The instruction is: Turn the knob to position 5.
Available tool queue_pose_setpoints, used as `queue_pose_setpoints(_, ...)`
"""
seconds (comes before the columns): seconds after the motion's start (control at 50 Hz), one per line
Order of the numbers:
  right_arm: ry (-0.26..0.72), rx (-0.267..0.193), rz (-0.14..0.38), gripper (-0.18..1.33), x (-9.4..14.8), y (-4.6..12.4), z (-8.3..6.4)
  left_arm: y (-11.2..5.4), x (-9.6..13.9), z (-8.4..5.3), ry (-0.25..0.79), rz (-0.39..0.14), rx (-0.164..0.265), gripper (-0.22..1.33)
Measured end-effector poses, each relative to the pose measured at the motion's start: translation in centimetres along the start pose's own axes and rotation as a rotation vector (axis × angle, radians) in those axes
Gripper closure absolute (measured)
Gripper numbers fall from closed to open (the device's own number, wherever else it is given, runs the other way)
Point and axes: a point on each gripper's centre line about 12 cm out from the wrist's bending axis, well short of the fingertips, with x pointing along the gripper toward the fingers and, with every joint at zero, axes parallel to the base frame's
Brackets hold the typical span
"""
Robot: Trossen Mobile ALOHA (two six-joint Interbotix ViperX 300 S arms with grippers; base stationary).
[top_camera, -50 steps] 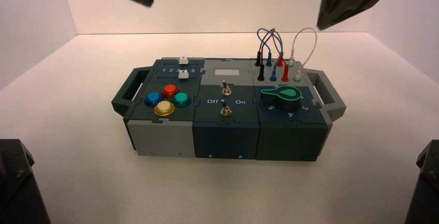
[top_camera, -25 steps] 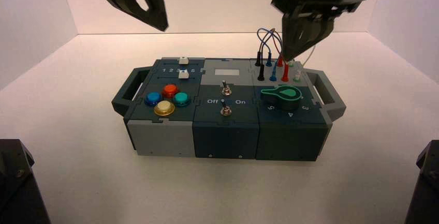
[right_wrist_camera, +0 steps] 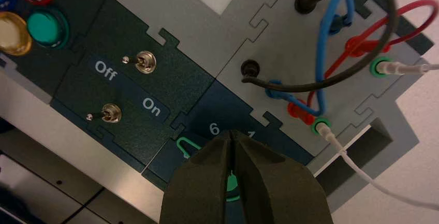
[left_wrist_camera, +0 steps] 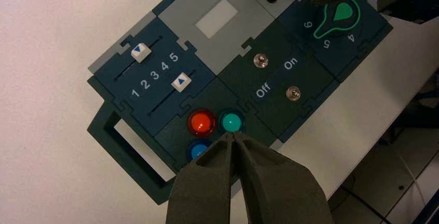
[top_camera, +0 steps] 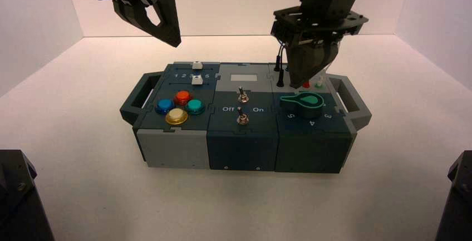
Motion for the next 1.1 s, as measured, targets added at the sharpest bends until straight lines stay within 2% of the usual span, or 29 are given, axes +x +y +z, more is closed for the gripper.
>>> queue_pose_setpoints(0.42, 0.014, 0.017, 0.018, 1.29, 0.7, 0.5, 0.3, 0.0, 0.0, 0.0, -0.002, 0.0, 0.012, 1.27)
queue_pose_setpoints(0.68, 0.028, -0.013, 0.039, 1.29, 1.1, 2.0, 0.3, 0.0, 0.0, 0.0, -0.002, 0.0, 0.012, 1.27)
queue_pose_setpoints(1.1, 0.044, -0.004, 0.044, 1.29, 1.1, 2.2, 0.3, 0.0, 0.0, 0.0, -0.002, 0.0, 0.017, 1.27)
